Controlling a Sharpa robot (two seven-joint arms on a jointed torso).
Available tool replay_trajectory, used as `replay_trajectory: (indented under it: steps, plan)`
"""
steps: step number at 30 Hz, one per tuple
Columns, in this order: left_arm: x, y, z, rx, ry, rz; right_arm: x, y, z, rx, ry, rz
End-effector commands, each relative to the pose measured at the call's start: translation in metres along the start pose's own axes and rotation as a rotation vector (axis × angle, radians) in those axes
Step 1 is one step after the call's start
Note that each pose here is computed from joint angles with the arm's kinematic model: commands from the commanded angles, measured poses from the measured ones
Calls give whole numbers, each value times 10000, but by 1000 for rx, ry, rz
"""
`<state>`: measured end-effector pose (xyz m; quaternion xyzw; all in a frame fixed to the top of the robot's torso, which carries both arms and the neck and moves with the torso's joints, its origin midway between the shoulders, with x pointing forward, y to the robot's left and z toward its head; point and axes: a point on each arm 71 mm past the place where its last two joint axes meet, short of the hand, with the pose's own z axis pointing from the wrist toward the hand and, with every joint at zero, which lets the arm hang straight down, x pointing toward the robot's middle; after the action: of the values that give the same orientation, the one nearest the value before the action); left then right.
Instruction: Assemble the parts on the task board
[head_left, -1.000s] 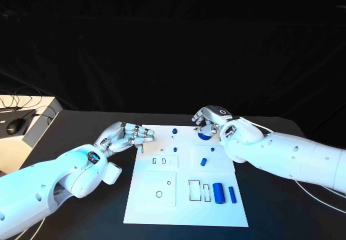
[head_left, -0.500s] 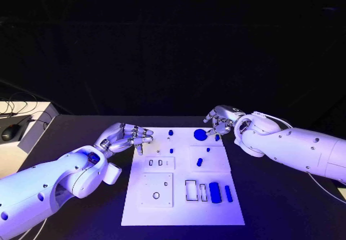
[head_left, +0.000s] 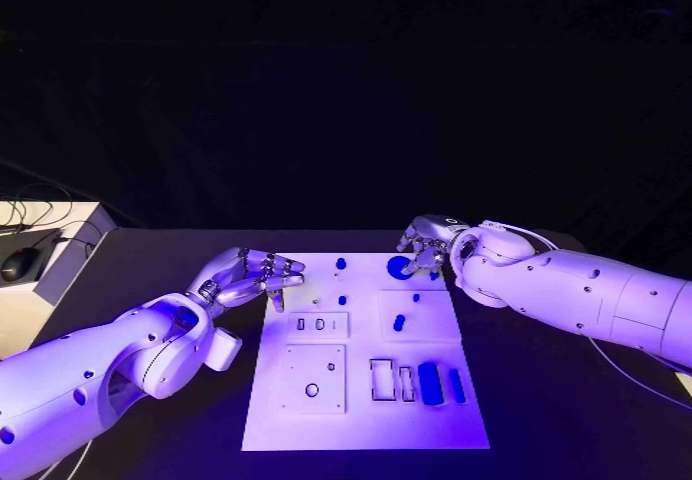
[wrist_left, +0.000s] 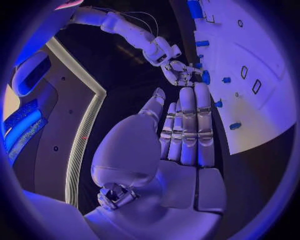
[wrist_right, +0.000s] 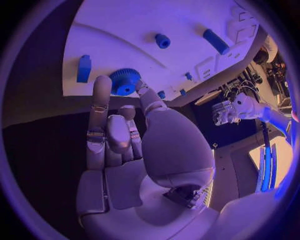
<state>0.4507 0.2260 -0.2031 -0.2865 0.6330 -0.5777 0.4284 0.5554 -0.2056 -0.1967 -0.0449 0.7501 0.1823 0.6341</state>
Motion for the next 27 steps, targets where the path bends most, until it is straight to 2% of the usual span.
replay_trajectory:
  steps: [1,27]
  plan:
    - [31,-18,-3,16,23,-12,22,-7,26,15,14,-28]
    - [5,-13,-21,11,18,-8,65,-41,59,50,60,-42]
